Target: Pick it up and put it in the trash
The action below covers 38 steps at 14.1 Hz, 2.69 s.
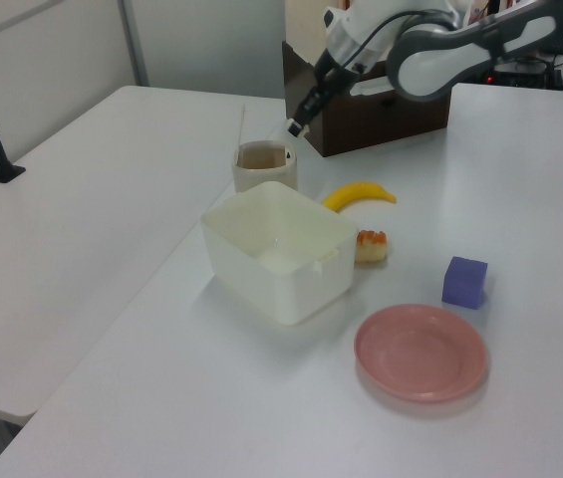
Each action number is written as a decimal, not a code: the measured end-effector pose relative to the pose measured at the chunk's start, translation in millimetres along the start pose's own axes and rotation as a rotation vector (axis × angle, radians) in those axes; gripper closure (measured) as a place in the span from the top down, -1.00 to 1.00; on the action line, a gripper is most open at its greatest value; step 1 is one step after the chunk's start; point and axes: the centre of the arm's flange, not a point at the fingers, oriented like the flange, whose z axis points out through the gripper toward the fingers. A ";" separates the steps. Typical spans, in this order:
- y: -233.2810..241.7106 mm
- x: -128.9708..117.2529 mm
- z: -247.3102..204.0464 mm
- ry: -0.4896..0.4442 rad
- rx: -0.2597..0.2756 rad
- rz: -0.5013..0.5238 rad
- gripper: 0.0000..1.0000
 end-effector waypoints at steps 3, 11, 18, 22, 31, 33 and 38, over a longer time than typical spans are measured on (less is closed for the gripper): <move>4.3 14.6 18.6 0.030 -0.044 0.027 -0.41; 10.6 23.9 38.5 0.080 -0.057 0.130 0.24; 13.8 40.3 4.7 0.124 -0.047 0.174 1.00; 25.3 21.1 -26.3 -0.068 -0.116 0.186 1.00; 28.8 -33.4 -124.1 -0.574 0.004 -0.003 1.00; 30.0 -37.2 -120.9 -0.585 0.010 -0.026 1.00; 35.4 -37.7 -120.1 -0.588 0.011 -0.033 1.00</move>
